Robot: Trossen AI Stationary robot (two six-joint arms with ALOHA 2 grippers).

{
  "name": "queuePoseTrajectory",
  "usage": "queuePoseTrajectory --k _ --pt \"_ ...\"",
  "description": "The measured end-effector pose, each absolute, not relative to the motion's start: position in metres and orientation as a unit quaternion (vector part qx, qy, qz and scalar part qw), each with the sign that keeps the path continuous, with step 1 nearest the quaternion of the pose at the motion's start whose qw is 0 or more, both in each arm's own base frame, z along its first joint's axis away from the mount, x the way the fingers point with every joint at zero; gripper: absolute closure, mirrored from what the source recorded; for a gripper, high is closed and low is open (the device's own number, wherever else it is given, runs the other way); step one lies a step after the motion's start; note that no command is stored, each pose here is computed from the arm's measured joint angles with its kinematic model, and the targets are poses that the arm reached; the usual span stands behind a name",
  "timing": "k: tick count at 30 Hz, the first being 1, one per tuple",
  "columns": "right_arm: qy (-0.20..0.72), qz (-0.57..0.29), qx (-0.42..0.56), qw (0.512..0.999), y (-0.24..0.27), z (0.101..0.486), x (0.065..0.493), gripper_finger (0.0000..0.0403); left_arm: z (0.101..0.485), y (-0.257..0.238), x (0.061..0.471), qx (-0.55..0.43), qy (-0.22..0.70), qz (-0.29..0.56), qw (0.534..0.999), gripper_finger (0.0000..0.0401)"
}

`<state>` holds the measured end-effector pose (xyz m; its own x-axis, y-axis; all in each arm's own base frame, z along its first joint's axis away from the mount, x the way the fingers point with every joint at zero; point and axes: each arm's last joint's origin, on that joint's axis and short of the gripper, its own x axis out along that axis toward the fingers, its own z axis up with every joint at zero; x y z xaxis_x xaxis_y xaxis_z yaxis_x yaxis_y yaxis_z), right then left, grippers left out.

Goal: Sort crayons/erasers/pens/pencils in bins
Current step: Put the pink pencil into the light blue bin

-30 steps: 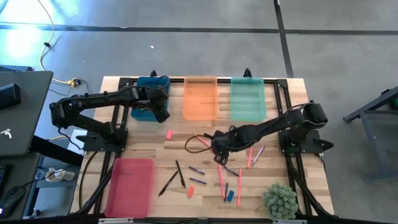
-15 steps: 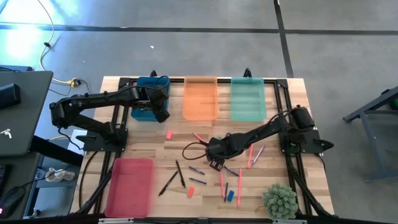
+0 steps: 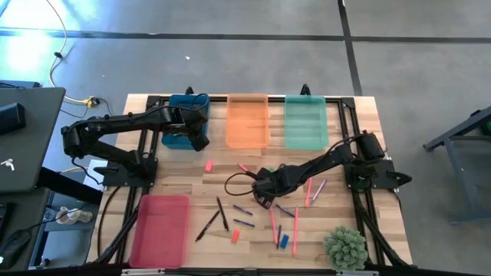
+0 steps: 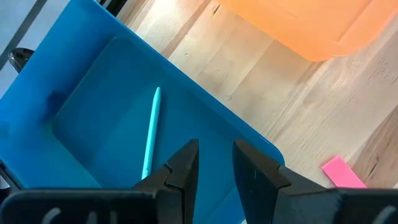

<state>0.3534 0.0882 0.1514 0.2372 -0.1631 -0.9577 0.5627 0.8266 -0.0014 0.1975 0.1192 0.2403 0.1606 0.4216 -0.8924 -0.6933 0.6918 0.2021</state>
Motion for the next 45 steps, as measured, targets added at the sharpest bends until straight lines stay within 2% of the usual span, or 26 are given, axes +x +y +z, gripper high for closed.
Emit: queuePoseTrajectory --k 12,15,24,30,45 --pt "0.590 -0.235 0.192 0.748 0.090 0.131 0.358 0.0191 0.240 0.119 0.198 -0.127 0.531 0.372 0.751 0.0314" --pt "0.590 -0.236 0.199 0.746 0.089 0.132 0.358 0.0220 0.240 0.119 0.198 -0.127 0.531 0.372 0.751 0.0314" --pt "0.602 -0.236 0.194 0.738 0.085 0.130 0.357 0.0340 0.240 0.119 0.198 -0.127 0.531 0.372 0.751 0.0314" --pt "0.606 -0.229 0.182 0.740 0.085 0.130 0.356 0.0388 0.240 0.119 0.198 -0.127 0.531 0.372 0.751 0.0314" --pt "0.574 -0.264 0.149 0.761 0.079 0.166 0.342 0.0394 0.240 0.119 0.198 -0.127 0.531 0.372 0.750 0.0314"
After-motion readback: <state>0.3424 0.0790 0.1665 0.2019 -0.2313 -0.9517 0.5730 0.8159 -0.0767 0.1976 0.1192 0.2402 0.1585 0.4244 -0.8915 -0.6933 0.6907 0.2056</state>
